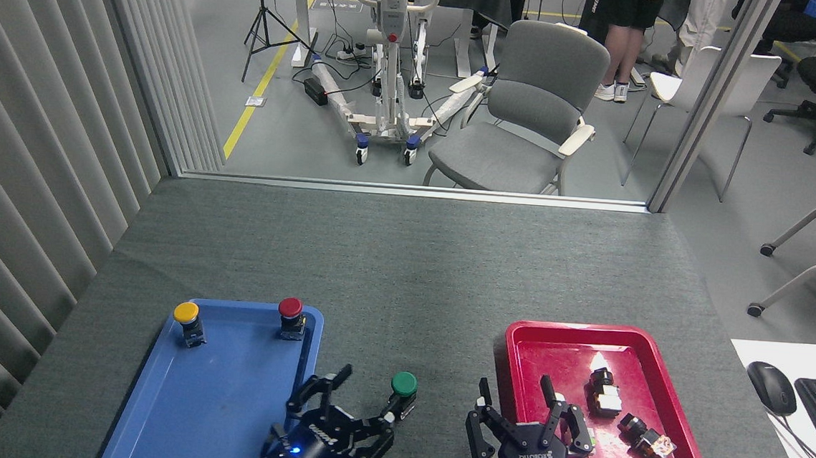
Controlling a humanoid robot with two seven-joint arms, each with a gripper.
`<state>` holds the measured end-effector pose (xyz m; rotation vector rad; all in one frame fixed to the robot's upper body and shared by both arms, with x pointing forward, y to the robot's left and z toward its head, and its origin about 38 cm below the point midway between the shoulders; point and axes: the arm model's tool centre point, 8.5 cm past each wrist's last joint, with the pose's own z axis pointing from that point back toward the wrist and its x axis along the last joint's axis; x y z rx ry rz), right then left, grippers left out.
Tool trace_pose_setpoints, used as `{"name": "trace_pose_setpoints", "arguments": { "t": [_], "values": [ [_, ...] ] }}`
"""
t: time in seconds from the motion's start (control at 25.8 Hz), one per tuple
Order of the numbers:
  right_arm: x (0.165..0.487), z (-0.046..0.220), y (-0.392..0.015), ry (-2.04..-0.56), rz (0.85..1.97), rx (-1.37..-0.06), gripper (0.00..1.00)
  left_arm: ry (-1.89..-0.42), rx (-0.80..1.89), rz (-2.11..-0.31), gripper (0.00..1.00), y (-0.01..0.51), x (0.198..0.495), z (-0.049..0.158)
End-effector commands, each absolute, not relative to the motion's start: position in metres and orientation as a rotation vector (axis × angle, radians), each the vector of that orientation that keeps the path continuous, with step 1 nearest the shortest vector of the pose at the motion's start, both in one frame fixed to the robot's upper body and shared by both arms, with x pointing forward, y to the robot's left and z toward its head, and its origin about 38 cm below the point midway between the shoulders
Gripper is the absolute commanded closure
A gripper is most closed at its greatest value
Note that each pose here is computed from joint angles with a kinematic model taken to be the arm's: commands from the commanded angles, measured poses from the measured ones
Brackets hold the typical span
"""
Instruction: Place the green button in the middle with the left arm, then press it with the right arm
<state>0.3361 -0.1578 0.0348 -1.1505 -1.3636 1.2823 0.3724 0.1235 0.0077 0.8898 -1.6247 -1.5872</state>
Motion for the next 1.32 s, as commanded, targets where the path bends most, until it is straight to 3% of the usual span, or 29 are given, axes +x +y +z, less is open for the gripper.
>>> {"name": "trace_pose_setpoints", "arguments": {
  "t": [0.0,0.12,0.23,0.39,0.81,1.16,1.24,1.28],
  "values": [
    [0.339,0.039,-0.142,-1.398,1.312,-1.131,0.35,-1.571,1.061,-1.465,0.0,0.199,0.343,0.038],
    [0.347,0.041,-0.127,-1.389,1.389,-1.076,0.66,-1.349,1.228,-1.315,0.0,0.282,0.328,0.039],
    [0.358,0.041,-0.106,-1.388,1.463,-1.018,0.89,-1.223,1.289,-1.234,0.0,0.335,0.314,0.035],
    [0.366,0.036,-0.085,-1.376,1.534,-0.958,0.97,-1.196,1.29,-1.231,0.0,0.345,0.305,0.032],
    [0.376,-0.007,-0.062,-1.282,1.646,-0.797,0.94,-1.199,1.29,-1.227,0.0,0.346,0.306,0.033],
    [0.374,-0.008,-0.061,-1.328,1.609,-0.818,0.92,-1.212,1.282,-1.202,0.0,0.347,0.306,0.035],
    [0.378,0.005,-0.063,-1.393,1.543,-0.873,0.83,-1.213,1.284,-1.201,0.0,0.347,0.307,0.035],
    [0.381,0.014,-0.067,-1.422,1.507,-0.91,0.73,-1.211,1.283,-1.201,0.0,0.347,0.306,0.035]
  ]
}}
